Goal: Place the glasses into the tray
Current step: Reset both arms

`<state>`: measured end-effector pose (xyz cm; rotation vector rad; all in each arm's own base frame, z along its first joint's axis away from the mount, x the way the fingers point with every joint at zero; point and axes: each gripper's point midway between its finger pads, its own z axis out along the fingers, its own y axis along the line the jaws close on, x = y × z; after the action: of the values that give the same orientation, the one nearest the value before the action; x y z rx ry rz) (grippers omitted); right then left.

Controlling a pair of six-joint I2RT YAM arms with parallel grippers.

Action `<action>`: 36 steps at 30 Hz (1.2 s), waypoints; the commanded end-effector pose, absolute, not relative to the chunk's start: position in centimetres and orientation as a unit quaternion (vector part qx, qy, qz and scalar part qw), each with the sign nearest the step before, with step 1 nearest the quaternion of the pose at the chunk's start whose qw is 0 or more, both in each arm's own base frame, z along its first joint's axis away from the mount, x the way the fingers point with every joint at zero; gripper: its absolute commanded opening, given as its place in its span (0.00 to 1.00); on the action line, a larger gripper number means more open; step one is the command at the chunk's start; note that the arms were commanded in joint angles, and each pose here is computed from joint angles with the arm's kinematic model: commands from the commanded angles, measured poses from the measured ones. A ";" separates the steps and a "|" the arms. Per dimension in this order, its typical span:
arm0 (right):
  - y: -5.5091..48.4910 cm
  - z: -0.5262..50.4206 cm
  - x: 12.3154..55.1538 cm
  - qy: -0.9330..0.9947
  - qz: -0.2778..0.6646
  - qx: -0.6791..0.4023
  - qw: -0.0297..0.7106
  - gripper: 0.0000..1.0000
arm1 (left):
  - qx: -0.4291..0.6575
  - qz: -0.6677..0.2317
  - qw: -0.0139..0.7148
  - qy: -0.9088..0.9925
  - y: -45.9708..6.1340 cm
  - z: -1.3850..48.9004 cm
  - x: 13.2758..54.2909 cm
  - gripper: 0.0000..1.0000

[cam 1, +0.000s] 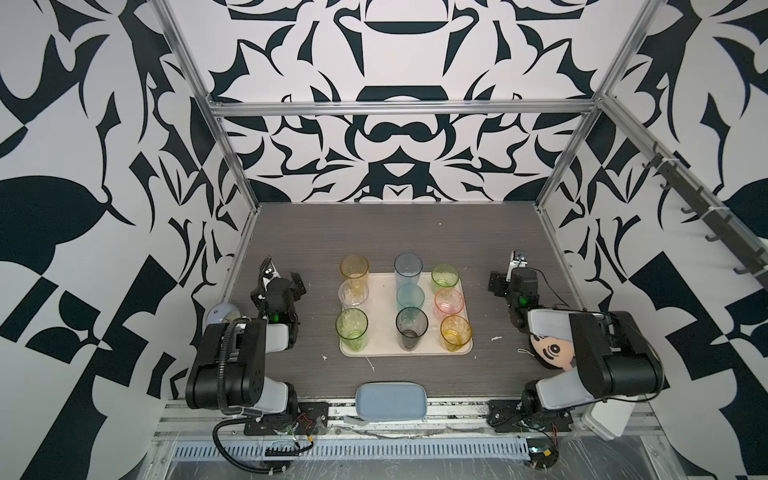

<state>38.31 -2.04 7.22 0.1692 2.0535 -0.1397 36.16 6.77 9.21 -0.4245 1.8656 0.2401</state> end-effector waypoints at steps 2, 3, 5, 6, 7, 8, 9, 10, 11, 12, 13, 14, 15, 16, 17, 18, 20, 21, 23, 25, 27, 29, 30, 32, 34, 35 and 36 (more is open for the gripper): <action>-0.4 8.2 38.4 0.818 -0.020 0.035 0.573 1.00 | -0.151 0.068 0.618 0.768 5.5 11.0 36.5 0.99; -0.8 8.2 38.1 0.814 -0.026 0.042 0.578 1.00 | -0.146 0.066 0.620 0.768 5.3 10.8 36.5 0.99; -1.4 8.2 37.8 0.818 -0.037 0.059 0.571 1.00 | -0.143 0.066 0.612 0.775 5.2 9.8 36.8 1.00; -1.5 8.3 37.9 0.813 -0.037 0.062 0.577 1.00 | -0.138 0.070 0.623 0.767 5.3 10.1 37.2 0.99; -1.5 8.2 37.9 0.814 -0.036 0.062 0.576 1.00 | -0.136 0.072 0.627 0.764 5.3 10.3 37.3 0.99; -1.5 8.1 37.9 0.816 -0.036 0.063 0.573 1.00 | -0.137 0.071 0.621 0.768 5.3 10.2 37.4 1.00; -1.5 8.2 37.9 0.818 -0.037 0.063 0.571 1.00 | -0.142 0.073 0.602 0.782 5.4 9.7 37.5 1.00; -1.3 8.1 38.0 0.818 -0.034 0.059 0.571 1.00 | -0.149 0.075 0.586 0.793 5.6 9.4 37.9 0.99; -1.1 8.1 38.2 0.819 -0.031 0.055 0.571 1.00 | -0.152 0.079 0.574 0.801 5.7 9.2 38.5 0.99; -0.8 8.0 38.3 0.823 -0.025 0.044 0.566 1.00 | -0.148 0.083 0.574 0.801 5.7 9.2 38.6 0.99; -0.3 7.9 38.5 0.826 -0.016 0.032 0.562 1.00 | -0.147 0.079 0.582 0.796 5.6 9.3 38.4 0.99; 0.1 7.8 38.6 0.829 -0.011 0.022 0.558 1.00 | -0.148 0.082 0.583 0.795 5.7 9.3 38.6 0.99; 0.4 7.8 38.6 0.830 -0.006 0.013 0.557 1.00 | -0.143 0.084 0.581 0.797 5.6 9.3 38.6 1.00; 0.5 7.8 38.6 0.830 -0.004 0.012 0.558 1.00 | -0.146 0.079 0.580 0.797 5.5 9.3 38.5 0.99; 0.5 7.8 38.6 0.830 -0.005 0.012 0.558 1.00 | -0.144 0.079 0.576 0.801 5.5 9.2 38.6 1.00; 0.4 7.8 38.6 0.830 -0.005 0.013 0.558 1.00 | -0.143 0.079 0.577 0.800 5.5 9.2 38.6 1.00; 0.5 7.8 38.7 0.830 -0.005 0.012 0.558 1.00 | -0.143 0.081 0.578 0.799 5.5 9.2 38.6 0.99; 0.5 7.9 38.7 0.830 -0.004 0.013 0.558 1.00 | -0.142 0.080 0.579 0.799 5.5 9.3 38.6 0.99; 0.4 7.9 38.7 0.830 -0.005 0.013 0.558 1.00 | -0.143 0.080 0.578 0.799 5.5 9.2 38.6 0.99; 0.5 7.9 38.7 0.830 -0.005 0.013 0.558 1.00 | -0.143 0.080 0.578 0.800 5.5 9.2 38.6 0.99; 0.5 7.8 38.7 0.830 -0.004 0.013 0.558 1.00 | -0.143 0.080 0.578 0.799 5.5 9.3 38.6 1.00; 0.5 7.9 38.7 0.830 -0.005 0.012 0.558 1.00 | -0.143 0.080 0.578 0.799 5.5 9.2 38.6 0.99; 0.4 7.9 38.7 0.830 -0.005 0.013 0.558 1.00 | -0.143 0.080 0.578 0.800 5.5 9.2 38.6 1.00; 0.5 7.8 38.7 0.830 -0.004 0.013 0.558 1.00 | -0.142 0.080 0.578 0.800 5.5 9.2 38.6 0.99; 0.4 7.8 38.7 0.830 -0.005 0.013 0.558 1.00 | -0.142 0.080 0.578 0.800 5.5 9.2 38.6 1.00; 0.4 7.8 38.7 0.830 -0.005 0.013 0.557 1.00 | -0.143 0.079 0.578 0.800 5.5 9.2 38.6 0.99; 0.5 7.8 38.7 0.831 -0.006 0.011 0.557 1.00 | -0.142 0.080 0.578 0.799 5.5 9.2 38.6 0.99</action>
<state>37.69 0.38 6.14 0.0419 2.0124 -0.0126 38.37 5.47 8.80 -0.3344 1.8801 0.1870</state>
